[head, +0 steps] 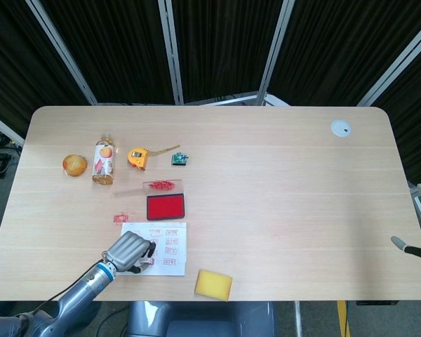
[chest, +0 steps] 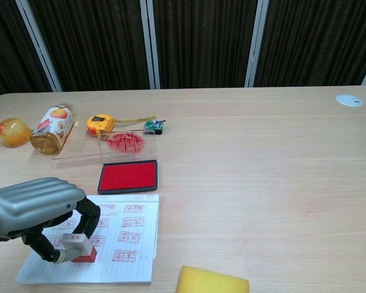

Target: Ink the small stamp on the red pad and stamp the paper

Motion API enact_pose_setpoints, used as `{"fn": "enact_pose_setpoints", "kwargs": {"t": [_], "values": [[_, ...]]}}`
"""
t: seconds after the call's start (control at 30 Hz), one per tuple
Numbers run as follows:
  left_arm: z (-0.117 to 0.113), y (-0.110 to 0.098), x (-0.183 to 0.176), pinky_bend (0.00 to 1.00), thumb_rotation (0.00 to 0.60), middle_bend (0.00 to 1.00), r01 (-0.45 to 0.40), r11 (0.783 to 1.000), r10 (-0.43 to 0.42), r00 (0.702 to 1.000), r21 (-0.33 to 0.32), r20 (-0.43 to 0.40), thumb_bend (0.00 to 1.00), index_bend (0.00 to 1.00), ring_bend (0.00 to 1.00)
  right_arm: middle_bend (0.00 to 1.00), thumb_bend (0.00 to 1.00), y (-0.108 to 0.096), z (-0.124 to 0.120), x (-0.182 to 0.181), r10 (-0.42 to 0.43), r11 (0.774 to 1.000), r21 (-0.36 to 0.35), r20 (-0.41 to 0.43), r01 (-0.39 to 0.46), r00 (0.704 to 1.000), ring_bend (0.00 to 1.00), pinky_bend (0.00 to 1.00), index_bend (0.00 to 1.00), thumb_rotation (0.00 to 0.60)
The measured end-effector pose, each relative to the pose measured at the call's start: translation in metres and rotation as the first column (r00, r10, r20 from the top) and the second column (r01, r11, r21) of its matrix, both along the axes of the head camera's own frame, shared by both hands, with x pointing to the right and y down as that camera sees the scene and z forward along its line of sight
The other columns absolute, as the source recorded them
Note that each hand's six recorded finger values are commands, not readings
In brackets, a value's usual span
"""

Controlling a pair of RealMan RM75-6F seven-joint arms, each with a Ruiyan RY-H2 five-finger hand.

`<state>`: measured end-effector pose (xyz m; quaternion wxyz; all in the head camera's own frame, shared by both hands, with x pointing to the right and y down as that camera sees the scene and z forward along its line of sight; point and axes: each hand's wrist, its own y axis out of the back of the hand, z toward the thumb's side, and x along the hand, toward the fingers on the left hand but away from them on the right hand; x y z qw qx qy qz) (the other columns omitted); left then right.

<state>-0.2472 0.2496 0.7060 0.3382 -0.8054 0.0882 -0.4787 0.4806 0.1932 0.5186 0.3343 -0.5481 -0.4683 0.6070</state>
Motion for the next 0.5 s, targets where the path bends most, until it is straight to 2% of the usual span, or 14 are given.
{"fn": "enact_pose_setpoints", "kwargs": {"t": [0.5], "values": [[0.014,0.01,-0.004,0.8,0.6,0.57,-0.006,1.0,0.006,1.0,-0.015,0.024,0.38,0.63,0.86,0.0,0.0,0.0,0.0,0.001,0.002,1.0,-0.001,-0.002,-0.002,1.0,0.0,0.0,0.0,0.6]]}}
